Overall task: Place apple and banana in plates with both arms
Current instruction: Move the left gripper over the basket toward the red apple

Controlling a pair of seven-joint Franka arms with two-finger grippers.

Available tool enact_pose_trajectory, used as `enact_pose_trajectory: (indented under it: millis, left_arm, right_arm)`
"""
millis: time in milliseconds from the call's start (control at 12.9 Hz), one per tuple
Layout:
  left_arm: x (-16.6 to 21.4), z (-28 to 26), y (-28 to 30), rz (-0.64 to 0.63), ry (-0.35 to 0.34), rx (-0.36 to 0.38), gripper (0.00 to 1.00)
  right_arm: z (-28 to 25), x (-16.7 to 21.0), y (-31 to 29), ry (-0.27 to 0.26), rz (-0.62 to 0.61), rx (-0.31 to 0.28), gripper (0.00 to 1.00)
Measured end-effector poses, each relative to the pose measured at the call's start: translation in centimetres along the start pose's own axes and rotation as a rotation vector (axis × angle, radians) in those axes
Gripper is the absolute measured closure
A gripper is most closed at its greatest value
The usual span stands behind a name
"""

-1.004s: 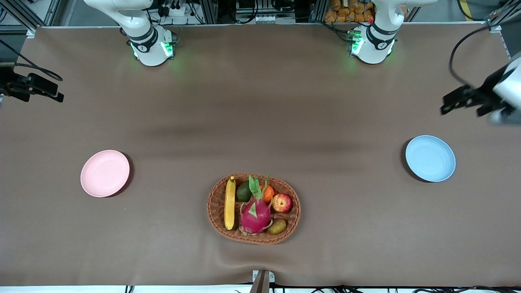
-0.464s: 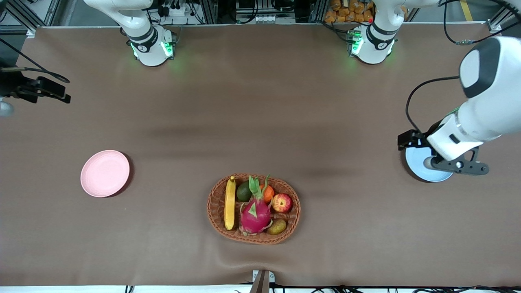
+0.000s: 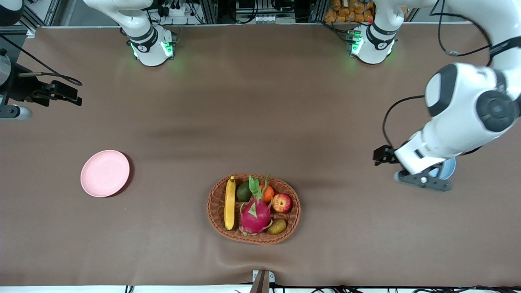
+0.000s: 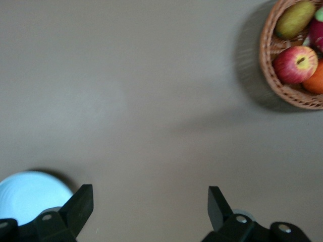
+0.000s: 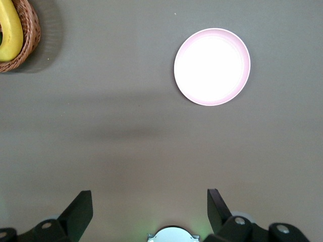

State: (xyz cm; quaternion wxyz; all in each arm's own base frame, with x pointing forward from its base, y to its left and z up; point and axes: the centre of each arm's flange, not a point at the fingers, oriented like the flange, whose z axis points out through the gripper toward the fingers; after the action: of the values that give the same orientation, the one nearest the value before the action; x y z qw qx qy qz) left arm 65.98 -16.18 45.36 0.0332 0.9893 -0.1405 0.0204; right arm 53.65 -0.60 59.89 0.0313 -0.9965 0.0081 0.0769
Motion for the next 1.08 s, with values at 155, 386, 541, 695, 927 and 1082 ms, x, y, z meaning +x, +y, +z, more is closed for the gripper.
enact_pose_trajectory:
  millis: [155,386,541,695,927,1082]
  left_arm:
    - [1.3,2.8,1.3,0.084,0.037,-0.015,0.00]
    - [2.9,6.5,4.0,0.214,0.099,-0.043,0.00]
    - [3.7,8.9,6.9,0.275,0.148,-0.073,0.00]
    - [4.2,11.4,9.6,0.305,0.184,-0.105,0.00]
    - [4.8,14.7,12.1,0.385,0.235,-0.137,0.00]
    - [5.6,16.4,12.8,0.443,0.256,-0.150,0.00]
  right_arm:
    - [0.3,0.0,0.0,-0.007,0.000,0.000,0.00]
    - [0.9,0.1,-0.6,-0.017,-0.011,-0.001,0.00]
    - [1.2,0.1,-0.9,-0.021,-0.017,-0.003,0.00]
    - [1.3,0.2,-0.9,-0.018,-0.017,-0.003,0.00]
    - [2.1,0.9,-1.0,0.008,-0.019,-0.003,0.00]
    - [2.8,1.5,-1.2,0.004,-0.021,-0.004,0.00]
